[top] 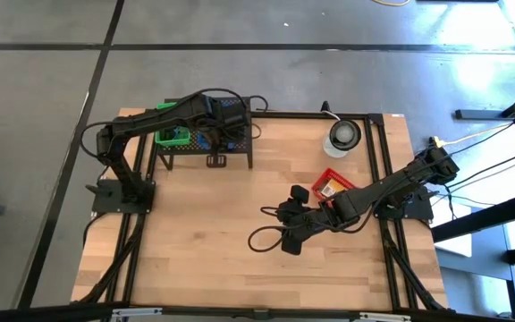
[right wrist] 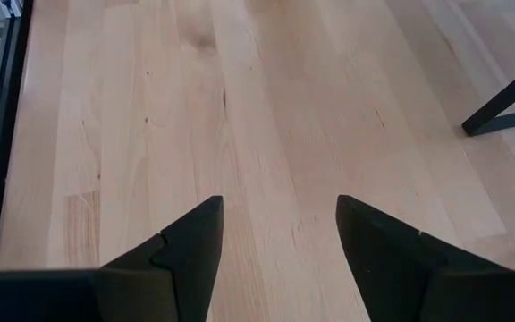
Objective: Pick & Place Office Desk Supplies
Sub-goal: Put the blue basket on the shelf
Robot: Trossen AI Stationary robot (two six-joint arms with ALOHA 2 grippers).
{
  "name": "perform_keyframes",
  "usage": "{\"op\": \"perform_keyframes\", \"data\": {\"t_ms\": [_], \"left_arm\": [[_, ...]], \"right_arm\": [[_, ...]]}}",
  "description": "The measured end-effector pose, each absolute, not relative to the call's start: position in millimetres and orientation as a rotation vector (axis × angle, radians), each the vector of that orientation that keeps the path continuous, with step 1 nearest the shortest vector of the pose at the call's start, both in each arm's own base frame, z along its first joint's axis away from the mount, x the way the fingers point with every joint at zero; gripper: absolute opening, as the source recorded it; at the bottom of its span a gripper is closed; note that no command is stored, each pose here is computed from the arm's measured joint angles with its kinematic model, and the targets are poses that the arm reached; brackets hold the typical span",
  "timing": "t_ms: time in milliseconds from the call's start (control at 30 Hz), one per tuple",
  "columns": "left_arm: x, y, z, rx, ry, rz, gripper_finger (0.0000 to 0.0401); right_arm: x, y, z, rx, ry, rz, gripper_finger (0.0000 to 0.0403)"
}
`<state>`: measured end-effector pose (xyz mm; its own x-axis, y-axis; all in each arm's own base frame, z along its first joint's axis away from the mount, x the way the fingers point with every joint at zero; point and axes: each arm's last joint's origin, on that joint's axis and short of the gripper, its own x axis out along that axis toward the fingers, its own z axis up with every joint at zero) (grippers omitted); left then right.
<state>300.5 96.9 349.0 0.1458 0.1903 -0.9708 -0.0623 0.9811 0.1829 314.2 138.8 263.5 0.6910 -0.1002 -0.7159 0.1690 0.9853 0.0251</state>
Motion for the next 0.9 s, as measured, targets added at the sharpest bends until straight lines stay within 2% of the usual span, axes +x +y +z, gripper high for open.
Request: {"op": "perform_keyframes", "data": {"t_ms": [300, 567, 900], "left_arm": [[301, 97, 348, 0.138, 1.421, 0.225, 0.0002], [295, 101, 318, 0.141, 1.489, 0.235, 0.0003], [285, 103, 325, 0.14, 1.487, 0.247, 0.0003]], "right_arm": [[314, 139, 263, 0.091, 0.794, -0.151, 0.0221], [314, 139, 264, 0.092, 0.791, -0.151, 0.0221], [315, 139, 264, 0.096, 0.781, -0.15, 0.0221]]}}
